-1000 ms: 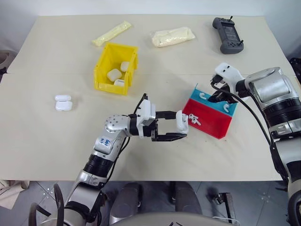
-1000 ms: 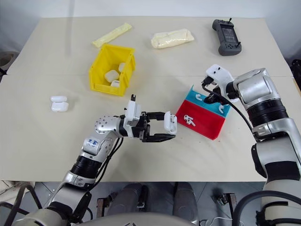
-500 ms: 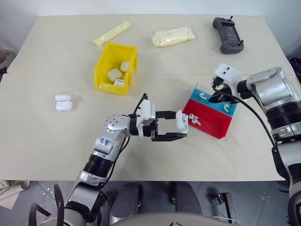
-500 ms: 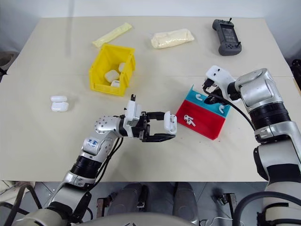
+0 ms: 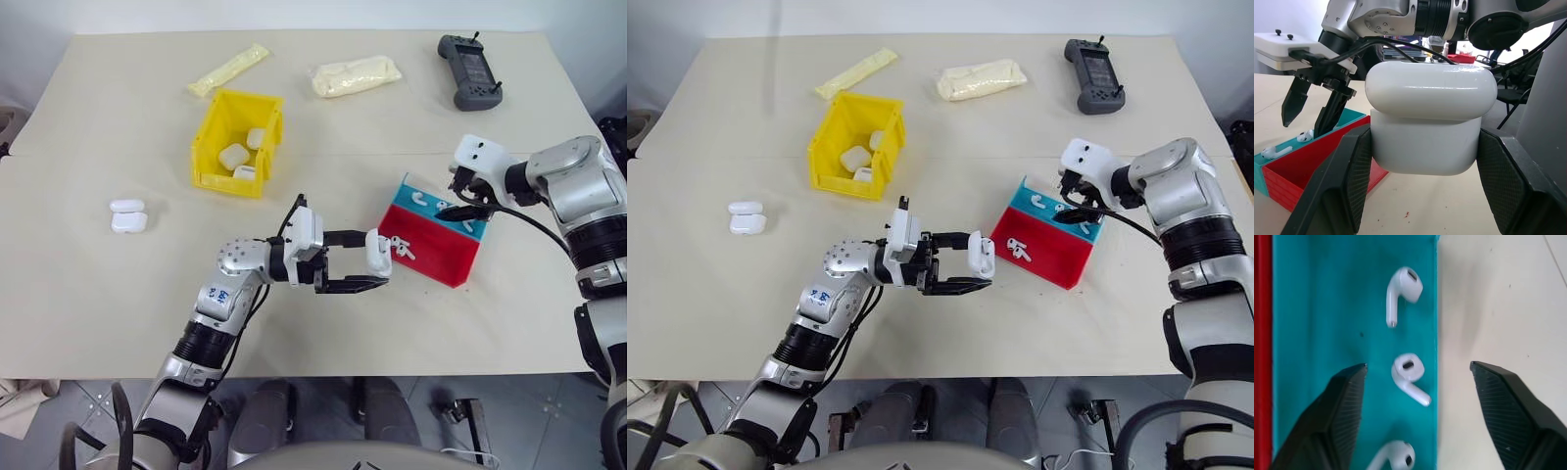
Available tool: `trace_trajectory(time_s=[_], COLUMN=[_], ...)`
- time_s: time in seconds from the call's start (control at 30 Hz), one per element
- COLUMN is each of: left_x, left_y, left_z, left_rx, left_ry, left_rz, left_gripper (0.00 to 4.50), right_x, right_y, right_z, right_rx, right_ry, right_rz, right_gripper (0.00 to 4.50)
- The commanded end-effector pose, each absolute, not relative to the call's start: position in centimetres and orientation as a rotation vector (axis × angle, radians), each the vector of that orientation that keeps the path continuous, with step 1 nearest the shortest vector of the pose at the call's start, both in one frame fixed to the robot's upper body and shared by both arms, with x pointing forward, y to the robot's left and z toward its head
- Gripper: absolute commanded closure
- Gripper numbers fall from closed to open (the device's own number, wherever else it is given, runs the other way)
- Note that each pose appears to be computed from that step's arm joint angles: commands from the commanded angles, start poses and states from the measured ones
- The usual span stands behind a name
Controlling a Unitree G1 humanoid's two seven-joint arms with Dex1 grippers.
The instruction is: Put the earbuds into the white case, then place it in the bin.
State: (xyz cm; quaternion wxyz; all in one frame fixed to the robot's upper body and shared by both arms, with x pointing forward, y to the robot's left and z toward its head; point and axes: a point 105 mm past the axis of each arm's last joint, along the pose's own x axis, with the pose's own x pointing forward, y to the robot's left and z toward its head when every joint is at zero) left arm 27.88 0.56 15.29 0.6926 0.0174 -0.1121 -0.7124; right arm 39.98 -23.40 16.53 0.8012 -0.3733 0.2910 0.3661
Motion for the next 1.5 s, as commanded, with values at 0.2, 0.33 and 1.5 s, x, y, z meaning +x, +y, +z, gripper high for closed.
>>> trace_trajectory(time_s=[0.2, 0.33, 1.5], left_x=[27.6, 27.6, 27.6], left_y=[0.5, 0.6, 1.1], left_z=[16.2, 16.3, 16.3], left_rx=[0.050, 0.051, 0.054], left_ry=[-0.304, -0.303, -0.298], left_rz=[-1.588, -1.582, -1.571], left_gripper=[1.71, 1.71, 1.71], right_x=[40.3, 40.6, 40.8], right_y=[-23.8, -23.4, -22.7], right_z=[17.6, 17.4, 16.8], right_rx=[-0.860, -0.858, -0.892], right_ry=[0.590, 0.579, 0.585], right_rz=[0.810, 0.830, 0.876], right_gripper=[1.09, 1.09, 4.01])
